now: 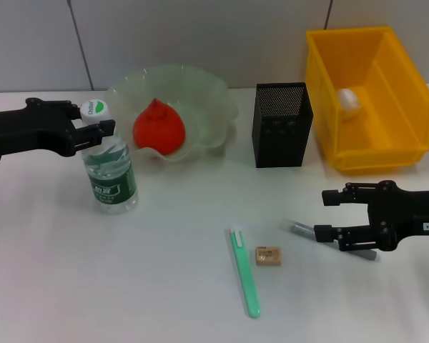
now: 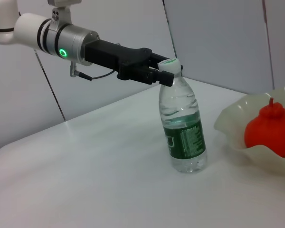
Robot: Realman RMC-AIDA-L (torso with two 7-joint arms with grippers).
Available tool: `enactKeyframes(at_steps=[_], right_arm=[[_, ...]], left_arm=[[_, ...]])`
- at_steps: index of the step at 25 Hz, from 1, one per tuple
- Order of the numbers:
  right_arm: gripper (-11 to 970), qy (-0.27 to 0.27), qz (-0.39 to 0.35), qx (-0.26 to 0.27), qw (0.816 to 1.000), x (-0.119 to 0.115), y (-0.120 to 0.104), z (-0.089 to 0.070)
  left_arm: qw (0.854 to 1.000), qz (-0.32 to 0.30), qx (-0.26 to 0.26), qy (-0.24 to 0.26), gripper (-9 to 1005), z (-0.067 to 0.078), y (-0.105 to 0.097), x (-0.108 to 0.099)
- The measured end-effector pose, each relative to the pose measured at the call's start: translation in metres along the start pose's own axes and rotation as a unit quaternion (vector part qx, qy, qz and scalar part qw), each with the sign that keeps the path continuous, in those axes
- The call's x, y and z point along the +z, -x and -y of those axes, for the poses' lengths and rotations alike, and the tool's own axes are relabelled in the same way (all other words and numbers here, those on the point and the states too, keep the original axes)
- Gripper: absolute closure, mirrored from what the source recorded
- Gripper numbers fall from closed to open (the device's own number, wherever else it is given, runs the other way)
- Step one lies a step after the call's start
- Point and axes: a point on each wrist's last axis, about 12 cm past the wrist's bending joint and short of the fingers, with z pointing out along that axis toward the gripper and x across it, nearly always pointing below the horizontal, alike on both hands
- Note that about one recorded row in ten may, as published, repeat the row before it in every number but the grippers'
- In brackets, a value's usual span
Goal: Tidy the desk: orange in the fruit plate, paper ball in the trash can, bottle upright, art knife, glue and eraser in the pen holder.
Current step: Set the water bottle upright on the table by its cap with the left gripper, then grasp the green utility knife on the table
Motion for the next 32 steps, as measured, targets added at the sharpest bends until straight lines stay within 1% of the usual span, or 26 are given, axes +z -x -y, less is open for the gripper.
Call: enactKeyframes(at_steps=[16, 20, 24, 26, 28, 32], right_arm=[[183, -0.004, 0.0, -0.001, 1.0, 0.0, 0.001, 0.001], [183, -0.004, 0.001, 0.0, 1.0, 0.0, 0.001, 0.001], [183, -0.005, 0.001, 0.0, 1.0, 0.0, 0.001, 0.001], [183, -0.005, 0.001, 0.0, 1.0, 0.0, 0.0, 0.001], [183, -0.005, 0.001, 0.001, 1.0, 0.0, 0.0, 0.001], [183, -0.006, 0.001, 0.004, 1.0, 0.0, 0.0, 0.001]], left_arm=[[1.0, 0.002, -0.004, 0.014, 371, -0.003, -0.002, -0.002], [1.0, 0.005, -0.004, 0.011, 163, -0.003, -0.001, -0.003], [1.0, 0.013, -0.006, 0.002, 162, -0.002, 0.001, -0.004], [0.999, 0.035, -0.013, -0.014, 162, 0.001, 0.004, -0.007], [0.995, 0.082, -0.028, -0.04, 162, 0.005, 0.01, -0.018], [0.978, 0.177, -0.052, -0.096, 162, 0.014, 0.014, -0.047]])
